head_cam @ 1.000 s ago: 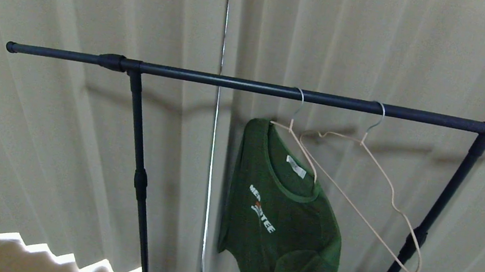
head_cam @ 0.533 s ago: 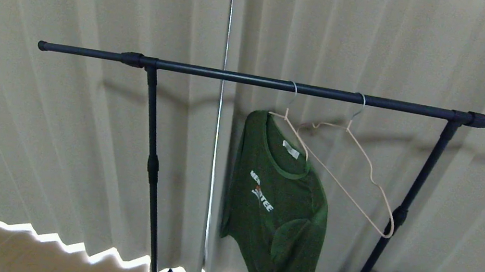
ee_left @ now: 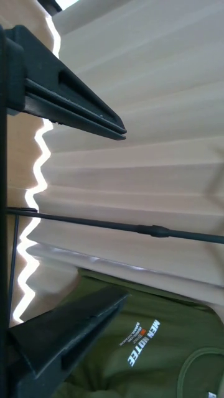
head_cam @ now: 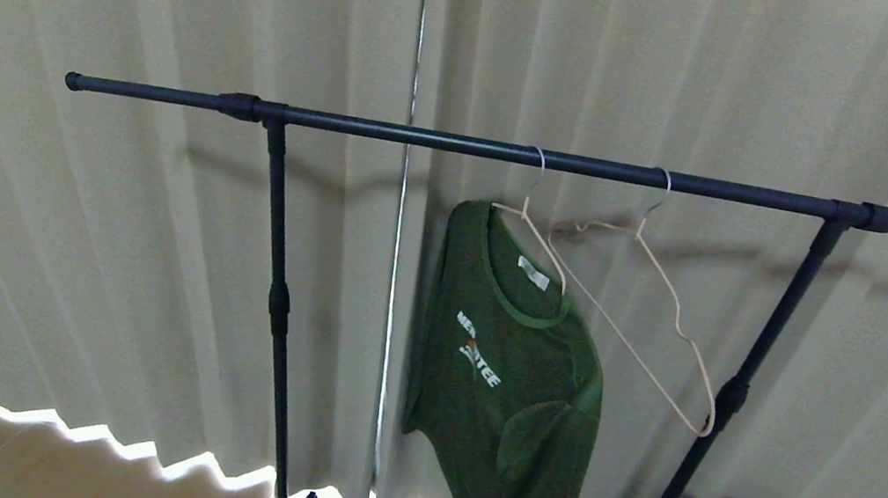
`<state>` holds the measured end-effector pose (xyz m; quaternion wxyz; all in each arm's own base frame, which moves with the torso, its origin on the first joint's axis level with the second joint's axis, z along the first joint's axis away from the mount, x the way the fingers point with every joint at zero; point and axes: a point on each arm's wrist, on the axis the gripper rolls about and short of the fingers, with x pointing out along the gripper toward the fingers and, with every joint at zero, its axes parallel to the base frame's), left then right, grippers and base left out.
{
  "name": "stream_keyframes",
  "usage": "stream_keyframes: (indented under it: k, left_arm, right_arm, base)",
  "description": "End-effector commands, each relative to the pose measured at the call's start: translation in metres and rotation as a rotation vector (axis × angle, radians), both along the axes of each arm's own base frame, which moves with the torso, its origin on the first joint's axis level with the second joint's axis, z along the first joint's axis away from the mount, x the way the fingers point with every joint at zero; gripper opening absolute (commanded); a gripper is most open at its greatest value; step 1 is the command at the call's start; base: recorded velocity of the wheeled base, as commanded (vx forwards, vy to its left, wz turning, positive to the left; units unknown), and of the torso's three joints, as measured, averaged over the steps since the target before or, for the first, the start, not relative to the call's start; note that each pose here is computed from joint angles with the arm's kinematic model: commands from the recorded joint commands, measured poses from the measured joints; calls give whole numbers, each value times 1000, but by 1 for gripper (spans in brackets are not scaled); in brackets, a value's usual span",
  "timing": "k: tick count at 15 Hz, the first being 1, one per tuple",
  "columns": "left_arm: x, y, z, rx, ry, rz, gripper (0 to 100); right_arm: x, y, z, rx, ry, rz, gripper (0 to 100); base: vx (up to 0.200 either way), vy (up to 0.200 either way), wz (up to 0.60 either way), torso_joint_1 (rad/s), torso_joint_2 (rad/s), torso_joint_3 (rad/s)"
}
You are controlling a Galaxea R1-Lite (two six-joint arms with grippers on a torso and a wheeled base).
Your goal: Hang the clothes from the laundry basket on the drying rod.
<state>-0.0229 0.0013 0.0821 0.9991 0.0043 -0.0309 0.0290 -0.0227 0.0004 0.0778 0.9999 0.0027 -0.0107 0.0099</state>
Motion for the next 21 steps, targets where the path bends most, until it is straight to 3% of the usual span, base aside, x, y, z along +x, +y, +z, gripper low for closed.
stream_keyframes:
  k: [1, 3, 14, 21]
  left_arm:
    - [0, 0, 0, 0, -1, 1, 100]
    - [0, 0, 0, 0, -1, 1, 100]
    - [0, 0, 0, 0, -2, 1, 100]
    - [0, 0, 0, 0, -1, 1, 100]
  right_arm:
    - [0, 1, 0, -11, 0, 31, 100]
    - [0, 1, -1, -15, 9, 44, 100]
    - [0, 1, -1, -16, 7, 47, 100]
    - [0, 1, -1, -14, 6, 47, 100]
  base:
    - [0, 0, 0, 0, 0, 0]
    - [0, 0, 0, 0, 0, 0]
    - [0, 0, 600, 1, 1, 0]
    - [0, 0, 0, 0, 0, 0]
